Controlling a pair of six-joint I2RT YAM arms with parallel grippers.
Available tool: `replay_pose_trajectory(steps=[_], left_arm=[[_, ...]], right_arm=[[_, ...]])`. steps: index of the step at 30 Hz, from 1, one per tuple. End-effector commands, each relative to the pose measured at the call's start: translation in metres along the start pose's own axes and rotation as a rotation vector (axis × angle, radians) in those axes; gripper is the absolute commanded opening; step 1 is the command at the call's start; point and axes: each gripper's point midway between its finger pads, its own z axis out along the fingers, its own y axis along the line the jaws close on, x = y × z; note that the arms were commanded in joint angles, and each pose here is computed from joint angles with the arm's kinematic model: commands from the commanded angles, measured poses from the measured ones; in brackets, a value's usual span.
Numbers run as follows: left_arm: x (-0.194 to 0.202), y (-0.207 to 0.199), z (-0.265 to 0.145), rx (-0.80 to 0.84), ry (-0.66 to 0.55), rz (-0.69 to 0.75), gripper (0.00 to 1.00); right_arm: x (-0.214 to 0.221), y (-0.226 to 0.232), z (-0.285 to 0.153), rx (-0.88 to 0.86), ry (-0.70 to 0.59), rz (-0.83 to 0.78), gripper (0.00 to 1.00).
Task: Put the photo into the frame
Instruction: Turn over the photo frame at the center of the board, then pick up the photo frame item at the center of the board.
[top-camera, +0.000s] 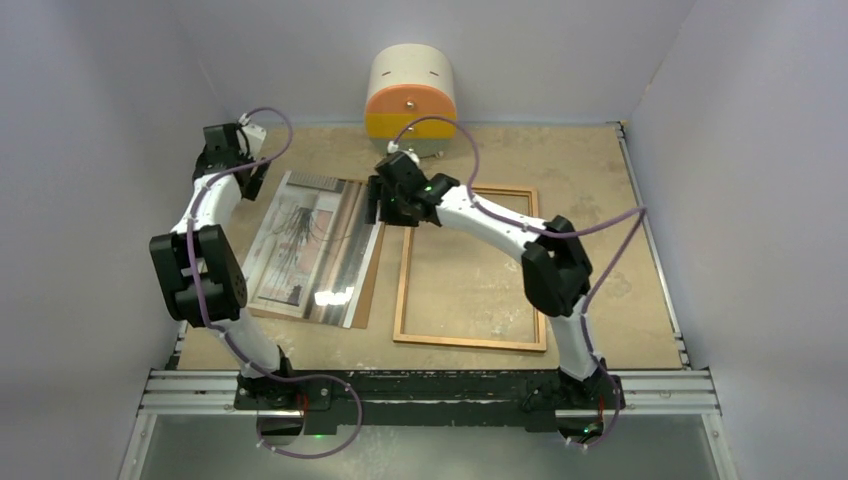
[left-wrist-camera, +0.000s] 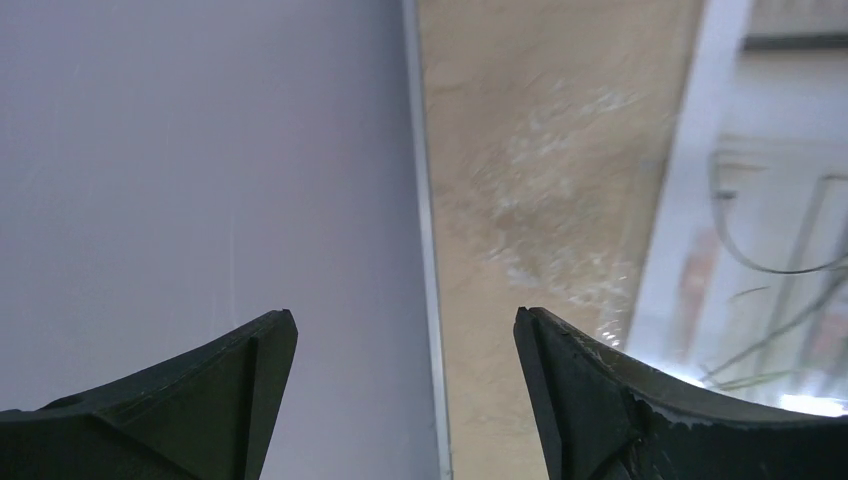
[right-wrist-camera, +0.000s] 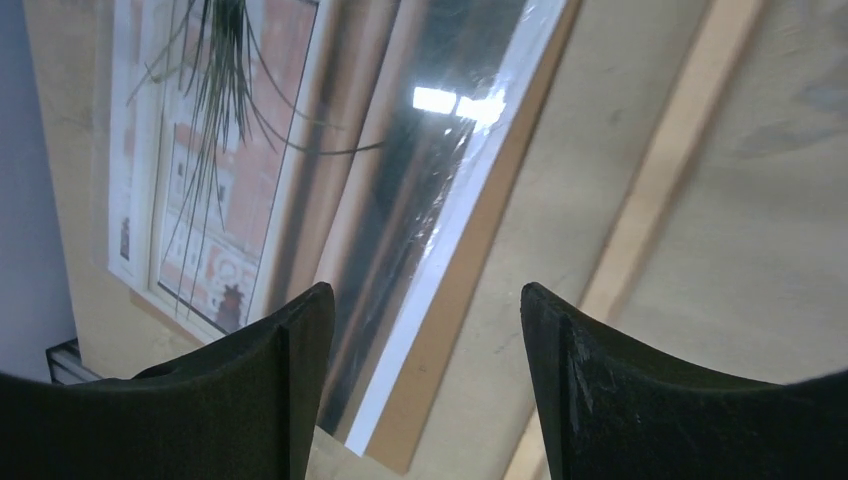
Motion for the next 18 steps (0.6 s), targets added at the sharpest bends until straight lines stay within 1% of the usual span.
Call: replay_pose_trajectory(steps=[1,3,7,10,15,16,18], left_arm=[[0.019,0.032,0.015,-0.203,0.038,0.068,0.85],[0.032,0.039,0.024,-0.254,0.069,0.066,0.85],[0.053,0.035,0.041,-0.278,0.124,0.062,0.85],[0.063,0.03,0.051,-0.292,0.146,0.05,0.85],[0.08,0.01,0.064,-0.242,0.182,0.028,0.85],[0.087,0.002,0.065,-0.209,0.209,0.031,0.85],[0.094,-0.008,0.067,-0.18,0.226,0.025,0.85]], right_arm=[[0.013,0.028,0.018,-0.032,0.033,0.022,0.7],[0.023,0.023,0.031,-0.009,0.054,0.031,0.71],[0.04,0.009,0.048,0.028,0.081,0.05,0.71],[0.06,0.003,0.055,0.033,0.15,0.076,0.71],[0.076,-0.013,0.068,0.072,0.181,0.088,0.72],[0.079,-0.016,0.071,0.083,0.185,0.091,0.72],[0.082,-0.026,0.076,0.105,0.195,0.106,0.72]])
